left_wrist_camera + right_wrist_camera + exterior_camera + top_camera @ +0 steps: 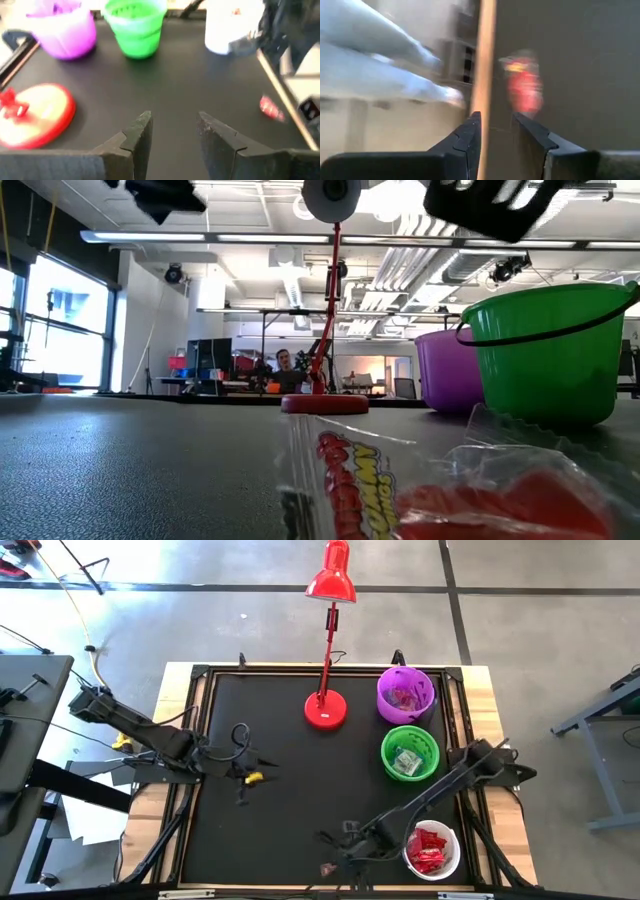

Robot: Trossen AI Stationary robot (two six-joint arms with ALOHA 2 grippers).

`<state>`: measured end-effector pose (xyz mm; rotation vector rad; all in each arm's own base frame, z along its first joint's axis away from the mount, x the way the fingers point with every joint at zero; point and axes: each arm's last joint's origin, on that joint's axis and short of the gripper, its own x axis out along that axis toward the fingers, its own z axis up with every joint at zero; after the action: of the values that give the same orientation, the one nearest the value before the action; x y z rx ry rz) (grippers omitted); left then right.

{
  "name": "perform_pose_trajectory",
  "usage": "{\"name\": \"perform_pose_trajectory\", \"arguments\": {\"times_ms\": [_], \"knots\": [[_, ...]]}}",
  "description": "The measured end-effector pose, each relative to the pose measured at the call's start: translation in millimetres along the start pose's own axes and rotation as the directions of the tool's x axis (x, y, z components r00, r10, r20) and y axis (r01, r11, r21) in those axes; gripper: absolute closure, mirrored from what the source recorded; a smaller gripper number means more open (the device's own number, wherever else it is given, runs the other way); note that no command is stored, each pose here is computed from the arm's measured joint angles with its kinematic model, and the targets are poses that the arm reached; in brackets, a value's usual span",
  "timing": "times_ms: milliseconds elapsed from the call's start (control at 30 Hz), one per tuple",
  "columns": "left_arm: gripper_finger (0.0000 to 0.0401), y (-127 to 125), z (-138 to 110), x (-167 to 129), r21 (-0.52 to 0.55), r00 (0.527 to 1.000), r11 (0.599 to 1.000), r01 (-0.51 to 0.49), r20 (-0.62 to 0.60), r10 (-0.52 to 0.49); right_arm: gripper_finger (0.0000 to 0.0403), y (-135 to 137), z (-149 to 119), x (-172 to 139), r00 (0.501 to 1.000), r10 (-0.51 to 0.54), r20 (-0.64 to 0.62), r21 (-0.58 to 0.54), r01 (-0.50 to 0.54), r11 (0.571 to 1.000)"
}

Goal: Organize candy in baskets
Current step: Put the red gummy into the violet bucket

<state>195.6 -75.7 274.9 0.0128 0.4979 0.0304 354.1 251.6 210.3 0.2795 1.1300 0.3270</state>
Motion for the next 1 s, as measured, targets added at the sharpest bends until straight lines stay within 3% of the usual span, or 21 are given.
{"name": "perform_pose_trajectory", "arguments": {"times_ms": [133, 233, 400, 567, 867, 1000], "knots": [[0.0266, -1.3, -0.7, -3.5, 0.019, 1.000, 1.000, 0.012, -0.003, -0.012, 0.0304, -0.5, 6.9, 11.6, 0.995, -0.099, 0.015, -0.134, 0.100, 0.986], [0.0266, -3.5, -3.0, -5.9, 0.072, 0.999, 0.997, 0.042, -0.023, -0.040, 0.0304, -5.5, 11.8, 22.3, 0.994, -0.109, 0.022, -0.171, 0.111, 0.979], [0.0266, -8.0, 1.2, -11.6, 0.139, 0.992, 0.982, 0.124, 0.012, -0.127, 0.0304, -14.2, 9.6, 35.7, 0.992, -0.127, -0.020, -0.153, 0.123, 0.981], [0.0266, -7.6, 3.5, -15.5, 0.138, 0.989, 0.982, 0.132, 0.044, -0.139, 0.0304, -17.3, 9.4, 41.1, 0.993, -0.117, -0.036, -0.129, 0.111, 0.985], [0.0266, -4.7, -35.9, -3.5, 0.044, 0.967, 0.983, 0.180, 0.174, -0.185, 0.0304, -16.6, 7.3, 41.9, 0.995, -0.080, -0.065, -0.104, 0.073, 0.992], [0.0266, -4.1, -41.6, -1.5, 0.035, 0.960, 0.982, 0.186, 0.208, -0.189, 0.0304, -17.1, 6.4, 42.6, 0.995, -0.073, -0.070, -0.104, 0.066, 0.992]]}}
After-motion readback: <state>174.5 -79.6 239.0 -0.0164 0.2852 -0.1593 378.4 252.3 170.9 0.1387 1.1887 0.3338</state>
